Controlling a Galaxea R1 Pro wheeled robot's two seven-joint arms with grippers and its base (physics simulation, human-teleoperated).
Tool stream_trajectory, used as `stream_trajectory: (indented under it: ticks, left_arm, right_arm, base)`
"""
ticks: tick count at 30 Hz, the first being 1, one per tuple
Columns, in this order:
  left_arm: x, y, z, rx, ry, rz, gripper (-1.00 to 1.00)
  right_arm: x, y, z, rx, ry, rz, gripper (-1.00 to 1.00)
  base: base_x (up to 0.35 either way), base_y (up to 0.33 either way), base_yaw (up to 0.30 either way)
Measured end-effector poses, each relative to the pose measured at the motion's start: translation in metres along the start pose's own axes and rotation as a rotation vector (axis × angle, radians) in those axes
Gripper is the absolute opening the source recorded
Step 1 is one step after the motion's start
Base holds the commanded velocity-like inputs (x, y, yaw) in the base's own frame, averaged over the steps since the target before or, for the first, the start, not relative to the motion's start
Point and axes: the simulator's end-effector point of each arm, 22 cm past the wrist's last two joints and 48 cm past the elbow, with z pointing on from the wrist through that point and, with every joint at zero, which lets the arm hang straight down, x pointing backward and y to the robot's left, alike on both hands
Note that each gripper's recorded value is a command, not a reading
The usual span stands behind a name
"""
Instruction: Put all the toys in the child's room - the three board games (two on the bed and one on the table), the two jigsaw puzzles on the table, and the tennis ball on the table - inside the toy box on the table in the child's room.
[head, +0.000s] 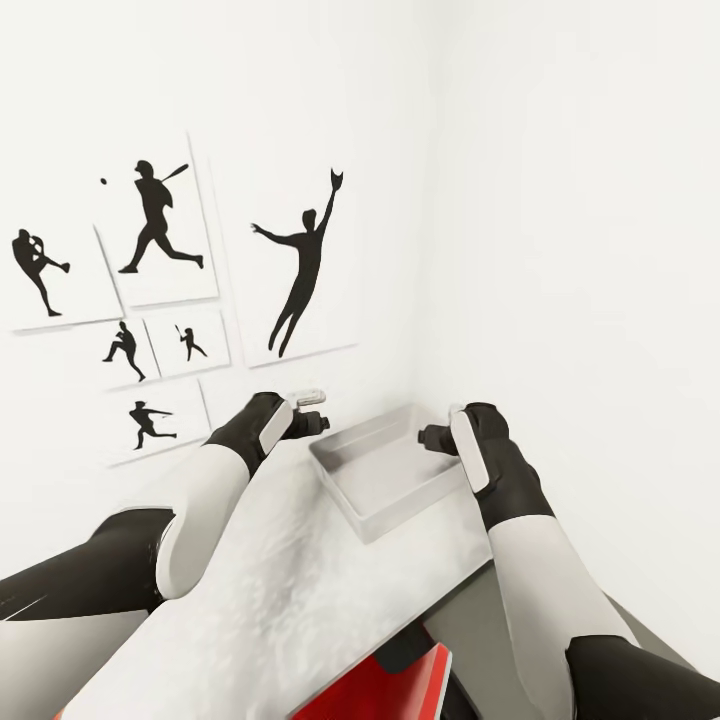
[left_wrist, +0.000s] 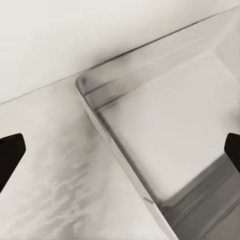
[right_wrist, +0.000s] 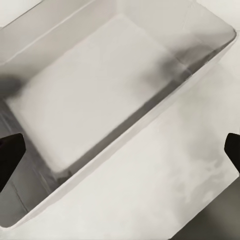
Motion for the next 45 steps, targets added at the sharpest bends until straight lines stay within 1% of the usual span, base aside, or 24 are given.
stream_trajectory:
  ticks: [20,22,25,26,29,33,36,41,45]
  left_arm:
    - [0.014,0.004,0.018,0.000,0.030,-0.012,1.00]
    - [0.016,0.002,0.019,0.010,0.035,-0.027,1.00]
    - [0.019,-0.004,0.022,0.037,0.044,-0.066,1.00]
    - [0.020,-0.007,0.023,0.053,0.047,-0.088,1.00]
    - [0.023,-0.012,0.025,0.075,0.055,-0.119,1.00]
    - [0.027,-0.013,0.029,0.083,0.066,-0.134,1.00]
    - [0.033,-0.013,0.032,0.085,0.079,-0.139,1.00]
    - [0.040,-0.013,0.037,0.085,0.092,-0.143,1.00]
    - [0.043,-0.012,0.041,0.086,0.100,-0.145,1.00]
  right_arm:
    - [0.013,0.001,0.017,-0.009,0.032,0.009,1.00]
    - [0.014,0.002,0.019,-0.012,0.036,0.012,1.00]
    - [0.016,0.003,0.021,-0.021,0.043,0.017,1.00]
    - [0.017,0.004,0.022,-0.025,0.046,0.020,1.00]
    - [0.019,0.005,0.024,-0.030,0.051,0.024,1.00]
    - [0.021,0.006,0.027,-0.033,0.055,0.026,1.00]
    - [0.018,0.005,0.027,-0.035,0.046,0.029,1.00]
    - [0.014,0.005,0.027,-0.036,0.034,0.032,1.00]
    - [0.015,0.004,0.029,-0.036,0.037,0.034,1.00]
  base:
    - [0.000,0.000,0.068]
    - [0.000,0.000,0.076]
    - [0.000,0.000,0.076]
    - [0.000,0.000,0.076]
    - [0.000,0.000,0.076]
    - [0.000,0.000,0.076]
    - [0.000,0.000,0.076]
    - [0.000,0.000,0.075]
    - [0.000,0.000,0.026]
